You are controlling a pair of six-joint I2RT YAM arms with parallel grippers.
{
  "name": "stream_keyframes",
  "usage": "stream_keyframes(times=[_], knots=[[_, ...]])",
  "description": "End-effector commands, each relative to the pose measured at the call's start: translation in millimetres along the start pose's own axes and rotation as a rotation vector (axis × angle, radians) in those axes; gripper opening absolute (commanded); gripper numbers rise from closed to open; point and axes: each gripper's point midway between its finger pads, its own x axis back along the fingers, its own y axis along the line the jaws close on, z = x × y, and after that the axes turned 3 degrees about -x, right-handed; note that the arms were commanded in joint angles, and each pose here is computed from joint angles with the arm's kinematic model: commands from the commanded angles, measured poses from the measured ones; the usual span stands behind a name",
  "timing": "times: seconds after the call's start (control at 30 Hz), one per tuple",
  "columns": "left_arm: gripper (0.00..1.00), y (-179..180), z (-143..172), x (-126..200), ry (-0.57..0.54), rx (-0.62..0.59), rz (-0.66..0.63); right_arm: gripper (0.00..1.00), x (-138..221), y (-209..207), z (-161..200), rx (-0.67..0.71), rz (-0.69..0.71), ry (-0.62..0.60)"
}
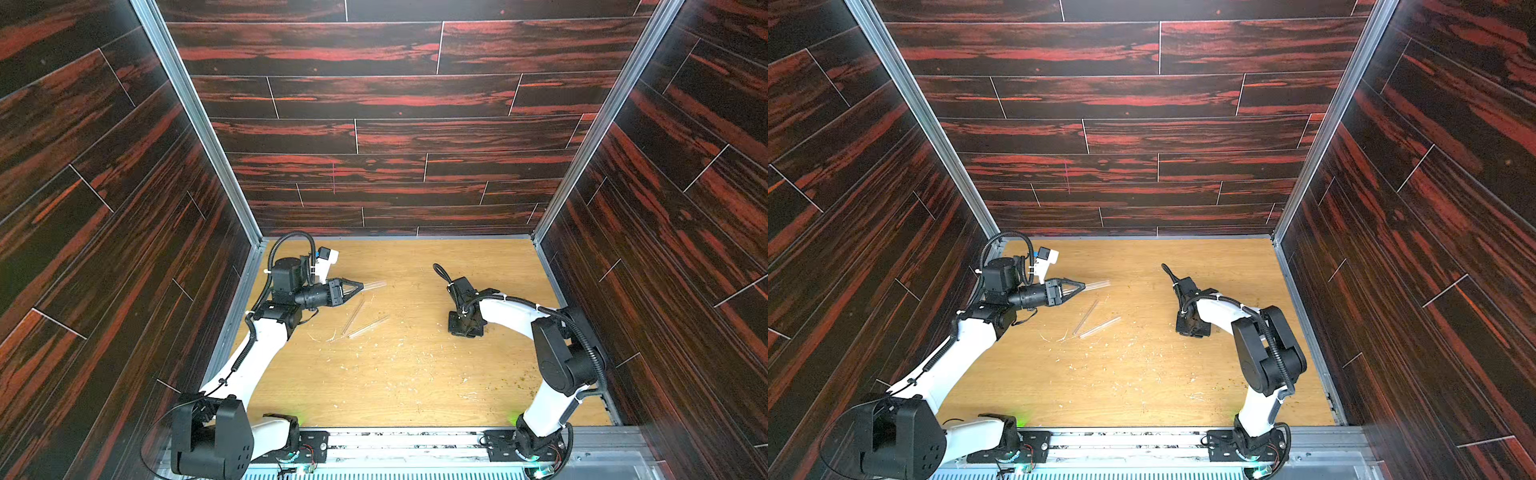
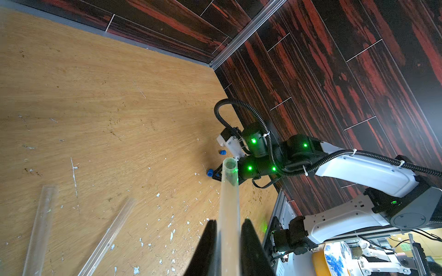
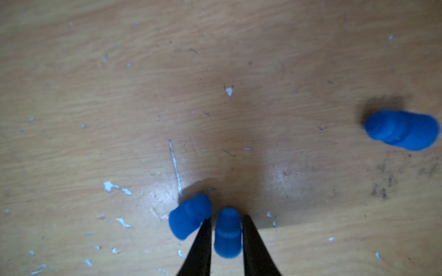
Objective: Insert stoppers into test tubes
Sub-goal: Pick up the stopper from the center of the board.
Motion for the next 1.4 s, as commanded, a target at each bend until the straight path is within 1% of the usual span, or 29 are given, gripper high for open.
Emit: stream_keyframes(times=[0.0,0.23,0.4,0.53,0.73,0.87,0.97,1.07,1.17,1.23,1.3,1.37], knots=[[0.13,-1,2,3,-0.003,-0.020,0.002,0.23,-7,-10,20,-0.001,0.038,0.061],[0.13,-2,1,3,-0.004,-0.020,0.003,0.19,-3,-10,22,0.001,0.032,0.062],[0.12,-1,1,3,-0.003,-0.020,0.003,0.16,10,-13,25,0.012,0.032,0.051],[0.13,-2,1,2,-0.004,-0.022,0.004,0.16,27,-15,28,0.032,0.019,0.028],[0.13,-2,2,3,0.003,-0.027,0.002,0.16,65,-6,18,0.128,-0.054,-0.060],[0.13,-2,2,3,0.006,-0.033,0.001,0.16,97,8,4,0.243,-0.124,-0.152],[0.13,-3,3,4,0.010,-0.034,0.000,0.16,122,25,-6,0.362,-0.173,-0.235],[0.13,-4,4,4,0.016,-0.036,0.001,0.17,141,46,-5,0.543,-0.186,-0.306],[0.13,-7,6,5,0.025,-0.036,0.004,0.18,153,60,-4,0.649,-0.205,-0.335],[0.13,-10,8,4,0.039,-0.037,0.010,0.19,165,68,-5,0.703,-0.246,-0.375],[0.13,-13,11,4,0.055,-0.034,0.015,0.19,178,78,-3,0.804,-0.282,-0.450],[0.13,-17,16,4,0.075,-0.029,0.025,0.19,192,87,4,0.943,-0.319,-0.533]])
